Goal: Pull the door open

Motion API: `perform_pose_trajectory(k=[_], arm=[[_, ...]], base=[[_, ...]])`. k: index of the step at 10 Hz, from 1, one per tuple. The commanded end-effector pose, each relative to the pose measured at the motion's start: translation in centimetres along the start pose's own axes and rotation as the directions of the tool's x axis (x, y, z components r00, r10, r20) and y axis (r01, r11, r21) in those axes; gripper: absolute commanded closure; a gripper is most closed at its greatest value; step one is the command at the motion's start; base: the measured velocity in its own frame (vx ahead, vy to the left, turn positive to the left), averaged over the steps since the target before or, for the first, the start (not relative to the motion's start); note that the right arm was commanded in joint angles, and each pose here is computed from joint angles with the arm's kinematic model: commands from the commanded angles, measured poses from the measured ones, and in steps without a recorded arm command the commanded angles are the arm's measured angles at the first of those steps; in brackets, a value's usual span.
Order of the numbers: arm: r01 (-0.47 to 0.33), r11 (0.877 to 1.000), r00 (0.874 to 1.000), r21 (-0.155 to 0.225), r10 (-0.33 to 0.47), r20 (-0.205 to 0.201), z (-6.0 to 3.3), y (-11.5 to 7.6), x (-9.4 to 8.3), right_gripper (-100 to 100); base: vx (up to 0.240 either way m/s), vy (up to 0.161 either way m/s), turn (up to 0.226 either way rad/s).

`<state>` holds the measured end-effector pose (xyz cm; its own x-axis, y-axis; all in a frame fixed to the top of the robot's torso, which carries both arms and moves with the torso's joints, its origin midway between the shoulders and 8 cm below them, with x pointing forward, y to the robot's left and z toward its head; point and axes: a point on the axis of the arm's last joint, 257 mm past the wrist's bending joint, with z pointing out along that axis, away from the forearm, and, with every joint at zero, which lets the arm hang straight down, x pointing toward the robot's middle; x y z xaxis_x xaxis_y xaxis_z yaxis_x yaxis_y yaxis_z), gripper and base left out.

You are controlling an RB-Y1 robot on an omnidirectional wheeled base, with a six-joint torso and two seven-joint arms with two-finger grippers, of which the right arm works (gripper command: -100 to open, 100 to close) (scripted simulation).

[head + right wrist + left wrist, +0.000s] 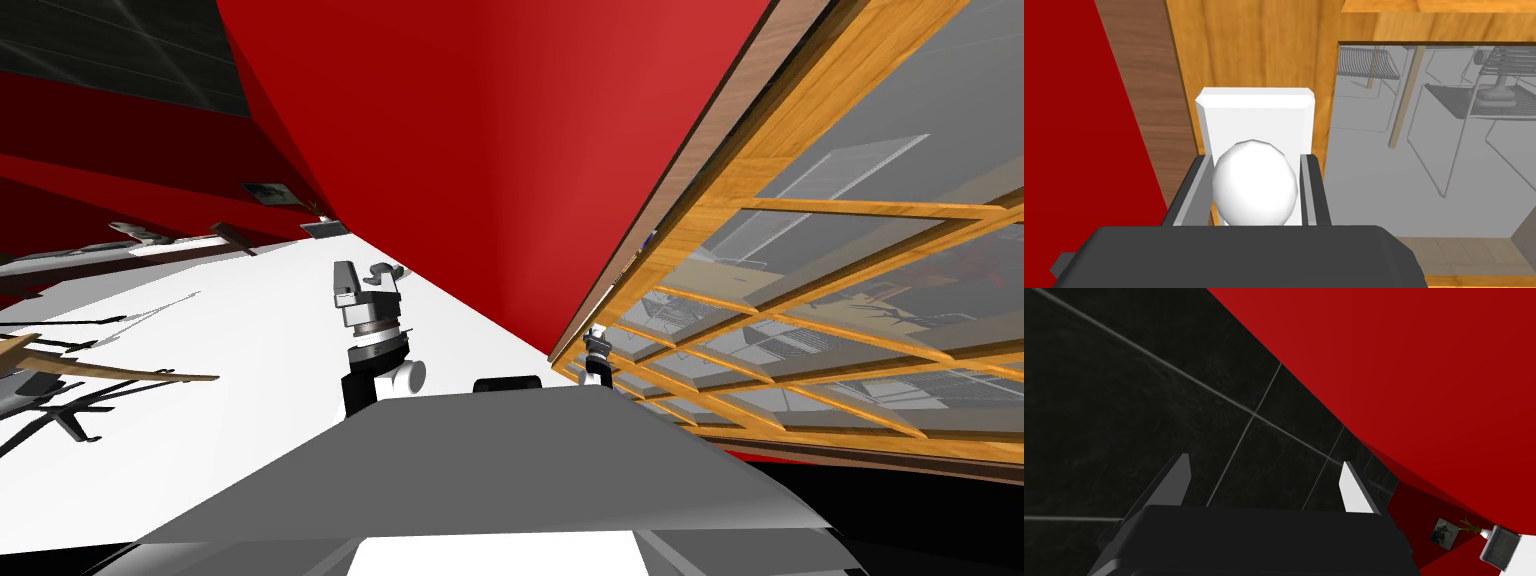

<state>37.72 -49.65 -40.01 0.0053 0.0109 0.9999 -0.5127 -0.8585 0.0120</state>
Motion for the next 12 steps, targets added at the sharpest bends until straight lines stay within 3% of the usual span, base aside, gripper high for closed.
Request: perform_pose_trajectory(k=[1, 7, 11, 12], arm=[[-0.001, 1.000, 1.000, 0.000, 0.001, -0.002, 0.01, 0.0, 0.1, 100], [-0.005, 0.998, 1.000, 0.065, 0.005, -0.001, -0.13, -2.1, 0.1, 100], [-0.011, 0.988, 1.000, 0.152, 0.011, 0.000, -0.51, -4.8, 0.1, 100], [-0.008, 0.990, 1.000, 0.140, 0.009, -0.002, -0.22, -4.4, 0.2, 100]], base=[[0.000, 0.000, 0.000], [-0.149, 0.008, 0.042], [-0.234, -0.010, 0.067], [-0.127, -0.002, 0.032]])
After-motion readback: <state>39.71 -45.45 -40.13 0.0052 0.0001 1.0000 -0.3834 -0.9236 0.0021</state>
